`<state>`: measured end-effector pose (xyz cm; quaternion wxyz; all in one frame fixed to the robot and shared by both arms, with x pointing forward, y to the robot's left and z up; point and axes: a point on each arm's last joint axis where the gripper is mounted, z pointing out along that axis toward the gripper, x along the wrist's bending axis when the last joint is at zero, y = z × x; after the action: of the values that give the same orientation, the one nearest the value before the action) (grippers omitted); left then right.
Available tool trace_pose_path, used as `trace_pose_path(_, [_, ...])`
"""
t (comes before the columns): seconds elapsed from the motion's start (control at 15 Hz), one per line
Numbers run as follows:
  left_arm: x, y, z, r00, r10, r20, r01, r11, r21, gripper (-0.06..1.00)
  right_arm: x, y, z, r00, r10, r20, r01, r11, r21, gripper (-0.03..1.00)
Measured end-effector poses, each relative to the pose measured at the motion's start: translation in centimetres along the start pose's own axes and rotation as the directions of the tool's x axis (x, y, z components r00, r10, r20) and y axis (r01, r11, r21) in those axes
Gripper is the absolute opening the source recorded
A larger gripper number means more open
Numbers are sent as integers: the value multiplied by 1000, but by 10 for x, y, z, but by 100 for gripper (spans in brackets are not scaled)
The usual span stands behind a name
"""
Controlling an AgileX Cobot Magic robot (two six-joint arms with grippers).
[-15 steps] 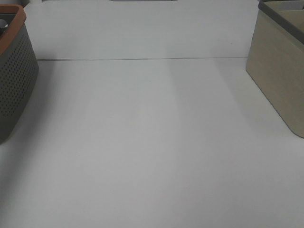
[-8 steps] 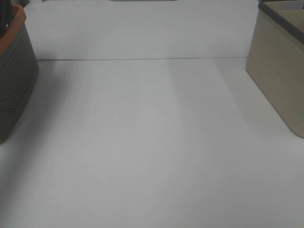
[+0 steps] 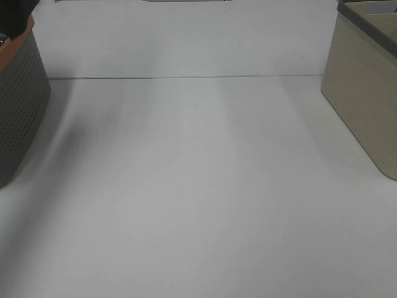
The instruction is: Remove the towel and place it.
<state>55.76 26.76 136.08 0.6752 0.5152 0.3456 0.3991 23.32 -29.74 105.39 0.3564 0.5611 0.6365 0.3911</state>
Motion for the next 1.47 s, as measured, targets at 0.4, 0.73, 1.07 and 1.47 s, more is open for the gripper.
trace_pose_path(0.4, [-44,-43,45,977,-60,204,36,992,118,0,0,0,0,1000,0,0,0,1000,0,74])
trace_pose_path(0.73, [-43,-94,67,953,-98,287,1,947,320,0,4,0,0,999,25,-43,-25,1000,-3,74])
trace_pose_path(1.07, [-40,-164,63,948,-156,277,-12,854,521,0,14,33,3,987,-33,-157,-5,972,-235,74])
trace_pose_path(1.47, [-68,-209,44,942,-146,301,-76,783,618,0,35,78,58,905,-190,-380,86,958,-275,68])
